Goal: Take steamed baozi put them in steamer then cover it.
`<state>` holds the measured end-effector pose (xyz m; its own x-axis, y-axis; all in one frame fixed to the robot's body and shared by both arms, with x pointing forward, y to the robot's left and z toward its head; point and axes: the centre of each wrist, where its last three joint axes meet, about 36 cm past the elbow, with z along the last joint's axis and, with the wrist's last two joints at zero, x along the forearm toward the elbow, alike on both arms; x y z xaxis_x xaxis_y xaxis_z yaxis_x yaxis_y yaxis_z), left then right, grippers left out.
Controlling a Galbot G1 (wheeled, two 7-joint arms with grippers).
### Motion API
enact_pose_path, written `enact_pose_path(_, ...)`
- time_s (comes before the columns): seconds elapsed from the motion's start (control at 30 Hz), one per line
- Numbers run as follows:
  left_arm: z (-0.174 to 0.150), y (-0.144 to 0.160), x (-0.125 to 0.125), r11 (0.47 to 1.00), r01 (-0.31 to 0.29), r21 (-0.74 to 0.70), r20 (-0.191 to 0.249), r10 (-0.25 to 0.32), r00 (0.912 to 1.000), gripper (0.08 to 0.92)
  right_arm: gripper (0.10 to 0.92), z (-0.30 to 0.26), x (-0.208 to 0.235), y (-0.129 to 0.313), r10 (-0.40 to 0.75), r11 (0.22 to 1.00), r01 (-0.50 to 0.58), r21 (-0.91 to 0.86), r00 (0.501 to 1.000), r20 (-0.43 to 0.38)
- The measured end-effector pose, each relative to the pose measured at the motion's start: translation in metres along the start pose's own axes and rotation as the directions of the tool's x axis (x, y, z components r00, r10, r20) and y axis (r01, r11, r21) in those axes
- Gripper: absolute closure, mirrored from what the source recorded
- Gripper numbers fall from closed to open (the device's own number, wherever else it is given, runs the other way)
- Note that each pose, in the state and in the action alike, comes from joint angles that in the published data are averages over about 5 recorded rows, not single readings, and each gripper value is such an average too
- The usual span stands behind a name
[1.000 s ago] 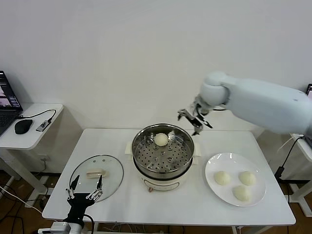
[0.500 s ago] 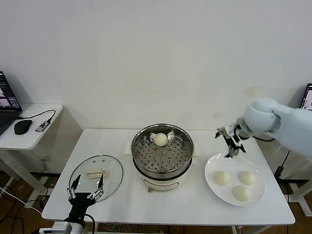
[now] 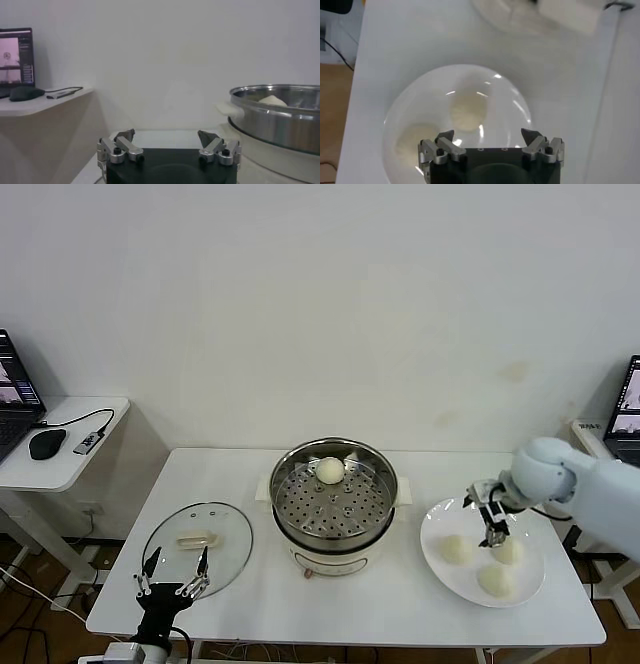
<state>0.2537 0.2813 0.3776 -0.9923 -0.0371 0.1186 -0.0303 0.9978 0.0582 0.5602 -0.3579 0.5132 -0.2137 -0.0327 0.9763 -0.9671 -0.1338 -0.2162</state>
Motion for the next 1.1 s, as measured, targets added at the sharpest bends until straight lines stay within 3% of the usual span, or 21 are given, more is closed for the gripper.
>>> enact_pose_path(0.53, 0.001, 0.004, -0.002, 1.000, 0.008, -0.010, -0.002, -0.008, 1.0000, 0.177, 0.205, -0.008, -0.059, 0.002, -0.021, 0.999, 0.022, -0.045, 1.000, 0.023)
enact_pose_path(0.83, 0.002, 0.003, -0.001, 1.000, 0.012, -0.009, -0.005, -0.012, 0.9999, 0.177, 0.330, -0.009, -0.065, 0.002, -0.015, 0.998, 0.016, -0.062, 1.000, 0.022)
enact_pose_path(1.1, 0.000, 0.004, 0.000, 1.000, 0.012, -0.010, 0.001, -0.012, 0.9999, 0.177, 0.384, -0.004, -0.055, 0.000, -0.020, 0.997, 0.022, -0.079, 1.000, 0.024)
